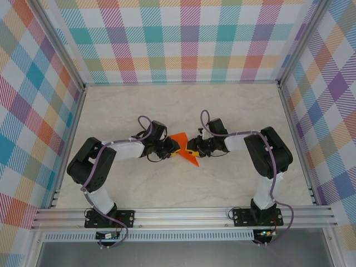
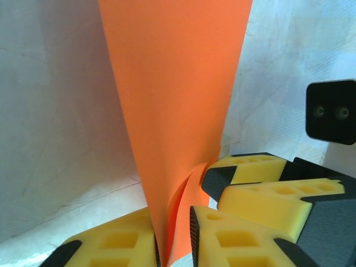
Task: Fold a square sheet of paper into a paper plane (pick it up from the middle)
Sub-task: Fold the wing for the fifth time at the center of the table.
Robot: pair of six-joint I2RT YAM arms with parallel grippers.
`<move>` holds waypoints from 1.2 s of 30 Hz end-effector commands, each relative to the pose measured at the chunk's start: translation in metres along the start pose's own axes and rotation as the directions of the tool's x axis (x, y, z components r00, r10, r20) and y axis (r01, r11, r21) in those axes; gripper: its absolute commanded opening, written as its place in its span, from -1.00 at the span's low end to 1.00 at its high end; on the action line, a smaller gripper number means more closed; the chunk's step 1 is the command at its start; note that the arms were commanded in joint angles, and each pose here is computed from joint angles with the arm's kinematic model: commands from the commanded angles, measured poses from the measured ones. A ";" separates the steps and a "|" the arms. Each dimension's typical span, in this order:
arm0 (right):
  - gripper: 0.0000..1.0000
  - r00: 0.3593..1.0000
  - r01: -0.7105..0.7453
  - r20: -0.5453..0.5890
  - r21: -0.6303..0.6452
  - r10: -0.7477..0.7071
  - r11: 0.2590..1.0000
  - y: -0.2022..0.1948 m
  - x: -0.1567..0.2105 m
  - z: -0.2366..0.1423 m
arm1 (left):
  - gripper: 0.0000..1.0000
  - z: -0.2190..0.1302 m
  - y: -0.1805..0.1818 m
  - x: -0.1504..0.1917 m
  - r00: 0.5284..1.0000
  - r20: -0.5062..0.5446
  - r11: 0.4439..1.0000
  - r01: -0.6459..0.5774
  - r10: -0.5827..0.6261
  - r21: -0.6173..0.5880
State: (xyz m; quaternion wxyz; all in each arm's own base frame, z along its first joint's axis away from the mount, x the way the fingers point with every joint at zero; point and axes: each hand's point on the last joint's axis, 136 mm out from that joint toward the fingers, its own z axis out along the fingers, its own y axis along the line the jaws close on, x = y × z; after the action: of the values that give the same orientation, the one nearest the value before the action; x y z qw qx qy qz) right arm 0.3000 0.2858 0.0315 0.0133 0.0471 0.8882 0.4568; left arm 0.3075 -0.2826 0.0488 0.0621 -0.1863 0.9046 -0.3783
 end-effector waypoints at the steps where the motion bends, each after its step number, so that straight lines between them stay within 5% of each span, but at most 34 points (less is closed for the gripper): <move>1: -0.26 0.999 0.039 -0.004 0.024 -0.039 0.999 -0.011 0.004 0.000 | -0.69 0.003 -0.005 0.006 1.000 -0.021 1.000 -0.011 0.012 0.022; 4: -0.19 0.991 0.128 0.028 0.038 -0.129 0.991 -0.001 0.001 -0.010 | -0.80 0.002 -0.008 0.006 1.000 -0.020 1.000 -0.005 0.006 0.022; 11: 0.45 0.897 0.383 0.151 0.206 -0.416 0.900 0.013 0.000 -0.044 | -0.85 -0.002 -0.010 0.008 0.999 -0.033 0.999 0.012 -0.013 -0.032; 19: 0.60 0.620 0.676 0.153 0.393 -0.769 0.624 0.028 0.018 -0.051 | -0.86 -0.004 -0.012 0.010 0.999 -0.048 0.998 0.024 -0.026 -0.057; 26: 0.41 0.281 0.849 0.048 0.454 -0.958 0.272 0.037 0.039 -0.022 | -0.86 -0.006 -0.015 0.010 0.998 -0.047 0.998 0.029 -0.032 -0.059; 31: 0.37 0.178 0.859 -0.006 0.489 -0.984 0.152 0.034 0.038 -0.005 | -0.86 -0.008 -0.016 0.010 0.998 -0.050 0.998 0.035 -0.038 -0.061; 36: 0.02 0.131 0.849 -0.042 0.520 -0.990 0.091 0.025 0.032 0.008 | -0.86 -0.010 -0.018 0.010 0.998 -0.046 0.997 0.035 -0.037 -0.062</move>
State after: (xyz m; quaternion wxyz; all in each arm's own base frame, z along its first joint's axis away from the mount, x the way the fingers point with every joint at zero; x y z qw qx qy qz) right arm 0.2578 0.3043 0.0398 0.3926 -0.4406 0.7935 0.1488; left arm 0.3028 -0.2882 0.0598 0.0322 -0.1968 0.9130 -0.3559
